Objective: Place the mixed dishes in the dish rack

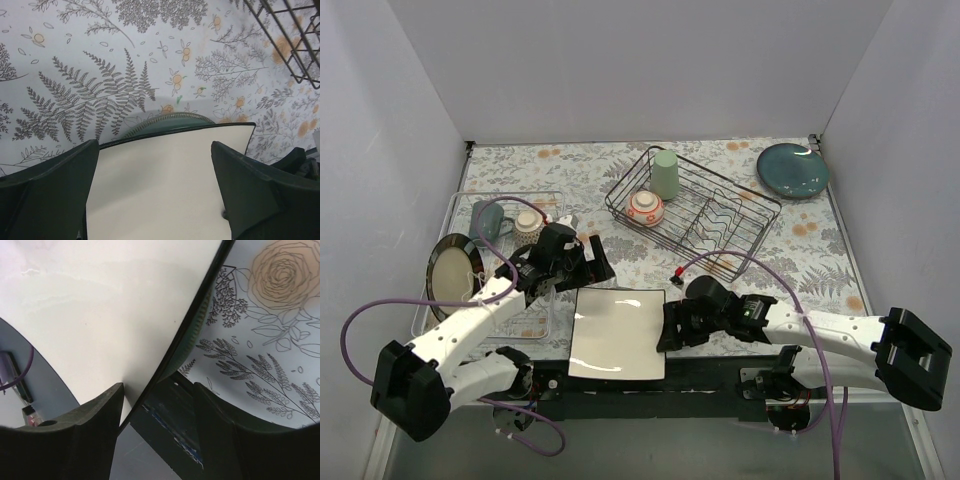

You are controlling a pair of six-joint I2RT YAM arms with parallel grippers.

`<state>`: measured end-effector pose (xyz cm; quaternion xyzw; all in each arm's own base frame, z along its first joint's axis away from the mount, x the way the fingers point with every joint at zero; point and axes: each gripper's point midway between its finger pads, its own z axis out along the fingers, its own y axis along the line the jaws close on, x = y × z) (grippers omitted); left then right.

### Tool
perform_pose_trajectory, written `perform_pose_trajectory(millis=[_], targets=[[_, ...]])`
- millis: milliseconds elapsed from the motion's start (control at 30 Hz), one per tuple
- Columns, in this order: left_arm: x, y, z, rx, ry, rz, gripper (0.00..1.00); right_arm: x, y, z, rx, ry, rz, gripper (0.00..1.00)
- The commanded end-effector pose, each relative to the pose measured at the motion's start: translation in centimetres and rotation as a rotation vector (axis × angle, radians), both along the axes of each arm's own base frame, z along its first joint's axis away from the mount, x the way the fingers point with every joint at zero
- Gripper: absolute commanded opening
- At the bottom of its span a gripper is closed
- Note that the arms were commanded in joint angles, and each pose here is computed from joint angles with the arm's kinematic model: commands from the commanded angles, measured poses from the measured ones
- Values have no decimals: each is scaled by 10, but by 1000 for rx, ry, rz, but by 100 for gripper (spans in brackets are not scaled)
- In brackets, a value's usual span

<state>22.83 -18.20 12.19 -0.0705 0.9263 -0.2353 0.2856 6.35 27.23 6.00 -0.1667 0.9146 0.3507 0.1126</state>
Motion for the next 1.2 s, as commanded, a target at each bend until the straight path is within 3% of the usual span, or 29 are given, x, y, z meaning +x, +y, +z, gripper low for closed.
perform_pose_trajectory(millis=[0,400,633,933,1033,1167], targets=[[-12,4,-10,6,21,-7,93,-6,17,7,104,11,28,63],[-19,15,-14,40,17,6,91,-19,19,20,163,43,14,54],[-23,11,-23,4,46,18,69,-13,12,25,157,3,-50,52],[-28,8,-28,-10,83,28,53,-7,21,13,211,-13,-75,49],[-29,6,-31,-18,96,22,44,-3,25,12,232,-21,-92,41],[-28,4,-28,-26,96,23,38,2,25,17,227,-45,-110,21]])
